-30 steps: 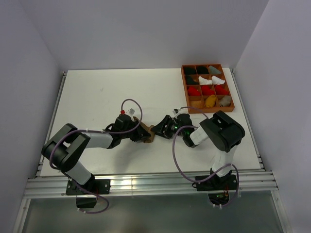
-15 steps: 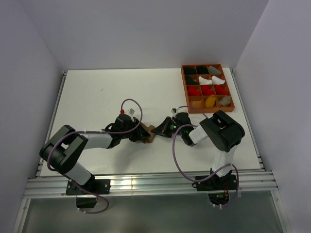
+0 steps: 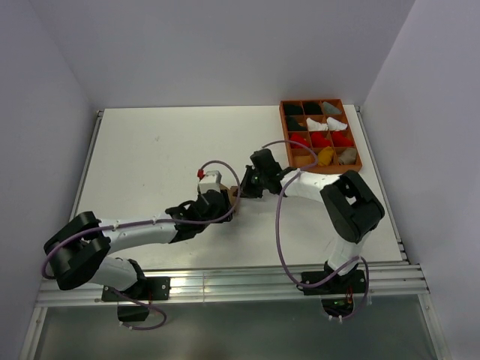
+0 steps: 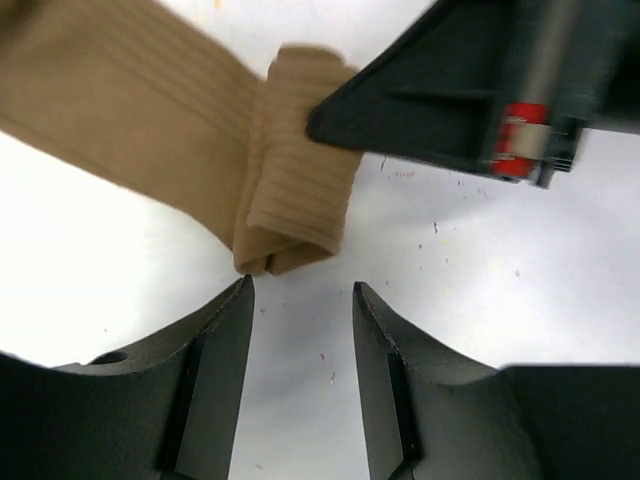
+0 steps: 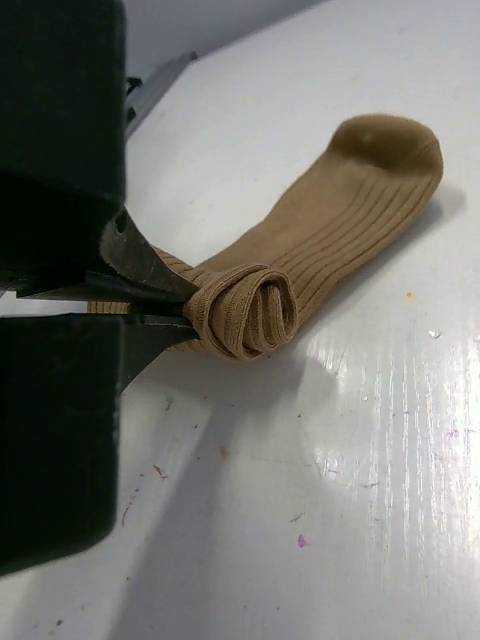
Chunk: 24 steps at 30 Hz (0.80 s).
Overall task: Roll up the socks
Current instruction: Roll the sock at the center of the board.
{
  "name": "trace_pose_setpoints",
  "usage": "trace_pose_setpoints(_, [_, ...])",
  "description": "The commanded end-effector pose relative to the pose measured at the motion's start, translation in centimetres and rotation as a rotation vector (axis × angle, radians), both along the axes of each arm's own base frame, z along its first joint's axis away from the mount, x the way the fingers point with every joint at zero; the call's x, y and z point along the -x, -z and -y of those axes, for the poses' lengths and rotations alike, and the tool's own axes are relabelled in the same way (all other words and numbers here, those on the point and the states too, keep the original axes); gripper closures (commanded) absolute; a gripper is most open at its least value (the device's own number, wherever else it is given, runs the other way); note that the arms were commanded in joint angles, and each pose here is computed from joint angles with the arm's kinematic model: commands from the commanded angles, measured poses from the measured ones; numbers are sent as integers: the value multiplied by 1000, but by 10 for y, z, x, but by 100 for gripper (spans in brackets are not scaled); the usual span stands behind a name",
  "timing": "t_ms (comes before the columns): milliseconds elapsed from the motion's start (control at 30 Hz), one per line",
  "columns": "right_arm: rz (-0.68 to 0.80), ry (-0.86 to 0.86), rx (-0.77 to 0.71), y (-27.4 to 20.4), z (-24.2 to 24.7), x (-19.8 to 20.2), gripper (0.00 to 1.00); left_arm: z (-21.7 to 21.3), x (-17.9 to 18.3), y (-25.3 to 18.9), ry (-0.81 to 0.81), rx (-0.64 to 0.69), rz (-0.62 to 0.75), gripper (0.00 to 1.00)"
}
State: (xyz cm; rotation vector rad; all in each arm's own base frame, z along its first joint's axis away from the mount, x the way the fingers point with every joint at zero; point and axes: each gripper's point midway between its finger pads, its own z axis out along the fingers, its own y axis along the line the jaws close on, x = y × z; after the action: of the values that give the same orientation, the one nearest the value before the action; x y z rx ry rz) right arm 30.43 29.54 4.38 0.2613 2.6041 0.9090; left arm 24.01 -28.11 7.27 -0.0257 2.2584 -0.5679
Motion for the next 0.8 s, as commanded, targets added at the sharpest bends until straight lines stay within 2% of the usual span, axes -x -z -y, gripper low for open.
trace_pose_setpoints(0, [-86,-21,177,15,14,16,100,-4,-20,-24,-67,-143,184,51])
trace_pose_setpoints(167, [-133,-33,193,17,11,21,100,17,-24,-29,-14,-233,296,52])
trace_pose_setpoints(267, [-147,-38,193,19,10,23,100,31,-25,-23,35,-249,315,52])
trace_pose_setpoints(467, [-158,-49,200,21,10,24,100,38,-27,1,63,-300,286,53])
trace_pose_setpoints(767, [-173,-64,188,24,5,26,100,50,-11,35,172,-347,201,55])
